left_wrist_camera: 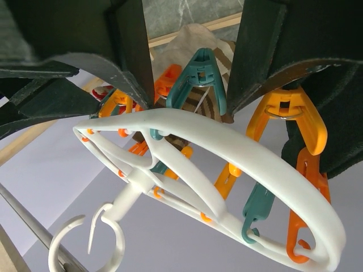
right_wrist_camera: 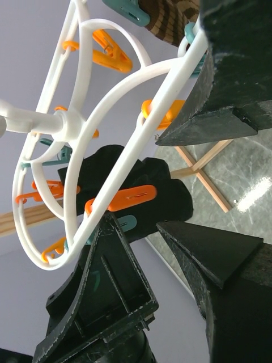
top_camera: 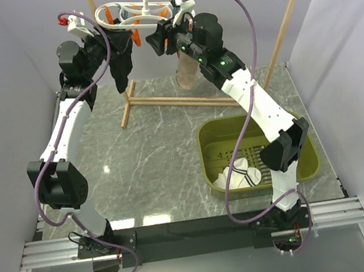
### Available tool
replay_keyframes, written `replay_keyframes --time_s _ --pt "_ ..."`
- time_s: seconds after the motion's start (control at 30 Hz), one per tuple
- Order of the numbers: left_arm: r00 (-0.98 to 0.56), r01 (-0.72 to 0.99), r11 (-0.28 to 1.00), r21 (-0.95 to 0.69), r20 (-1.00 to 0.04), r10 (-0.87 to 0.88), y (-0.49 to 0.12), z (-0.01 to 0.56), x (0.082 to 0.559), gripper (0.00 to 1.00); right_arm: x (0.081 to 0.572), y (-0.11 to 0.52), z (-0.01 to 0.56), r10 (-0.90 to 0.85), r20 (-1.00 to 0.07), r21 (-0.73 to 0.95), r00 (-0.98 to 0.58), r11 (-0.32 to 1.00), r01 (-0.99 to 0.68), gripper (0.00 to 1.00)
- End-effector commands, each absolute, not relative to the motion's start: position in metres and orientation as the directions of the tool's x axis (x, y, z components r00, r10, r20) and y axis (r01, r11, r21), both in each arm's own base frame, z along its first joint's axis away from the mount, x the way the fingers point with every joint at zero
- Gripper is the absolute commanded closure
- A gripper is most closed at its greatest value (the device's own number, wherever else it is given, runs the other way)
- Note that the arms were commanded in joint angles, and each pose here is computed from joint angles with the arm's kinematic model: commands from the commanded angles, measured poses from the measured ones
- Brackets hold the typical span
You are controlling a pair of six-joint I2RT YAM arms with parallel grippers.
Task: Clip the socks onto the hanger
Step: Open the clamp at the hanger.
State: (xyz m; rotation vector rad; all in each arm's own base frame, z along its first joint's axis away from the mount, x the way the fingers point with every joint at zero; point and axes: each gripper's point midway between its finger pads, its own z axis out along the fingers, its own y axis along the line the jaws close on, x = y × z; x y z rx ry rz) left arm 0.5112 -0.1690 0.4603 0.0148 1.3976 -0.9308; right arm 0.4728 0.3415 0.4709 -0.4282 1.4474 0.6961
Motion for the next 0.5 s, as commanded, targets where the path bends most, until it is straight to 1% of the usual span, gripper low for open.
replay_keyframes --time_s 0.0,0.13,0.17,0.23,0.27,0.33,0.37,0.47 --pt "-0.019 0.623 0.651 -0.433 -0.841 -0.541 -0.1720 0.4958 0.5027 0.42 0.4679 0.3296 0.5096 0.224 -0.972 0.123 0.070 0.739 -0.663 0.38" --pt "-0.018 0.616 0.654 -0.438 -0.839 -0.544 -0.1709 0.4947 0.5044 0.46 0.4691 0.3294 0.5081 0.225 -0.972 0.127 0.065 0.739 -0.661 0.38" --pt "-0.016 0.615 0.656 -0.438 -0.838 -0.545 -0.1704 0.4962 0.5039 0.49 0.4692 0.3287 0.5088 0.224 -0.972 0.125 0.068 0.740 -0.661 0.38" --pt "-0.016 0.612 0.658 -0.440 -0.838 -0.545 -0.1707 0.4948 0.5054 0.52 0.4694 0.3286 0.5090 0.227 -0.972 0.128 0.065 0.738 -0.663 0.38" --pt "-0.013 0.610 0.659 -0.440 -0.837 -0.547 -0.1702 0.4957 0.5051 0.56 0.4689 0.3297 0.5091 0.229 -0.971 0.129 0.064 0.735 -0.665 0.38" --pt "-0.009 0.607 0.663 -0.438 -0.838 -0.545 -0.1689 0.4954 0.5059 0.61 0.4679 0.3300 0.5101 0.235 -0.970 0.135 0.060 0.730 -0.670 0.39" --pt "-0.006 0.604 0.665 -0.438 -0.838 -0.546 -0.1682 0.4959 0.5059 0.65 0.4680 0.3297 0.5097 0.233 -0.971 0.135 0.059 0.729 -0.671 0.39" --pt "0.014 0.586 0.685 -0.433 -0.840 -0.543 -0.1664 0.4978 0.5059 0.74 0.4625 0.3320 0.5106 0.239 -0.970 0.145 0.043 0.712 -0.687 0.39"
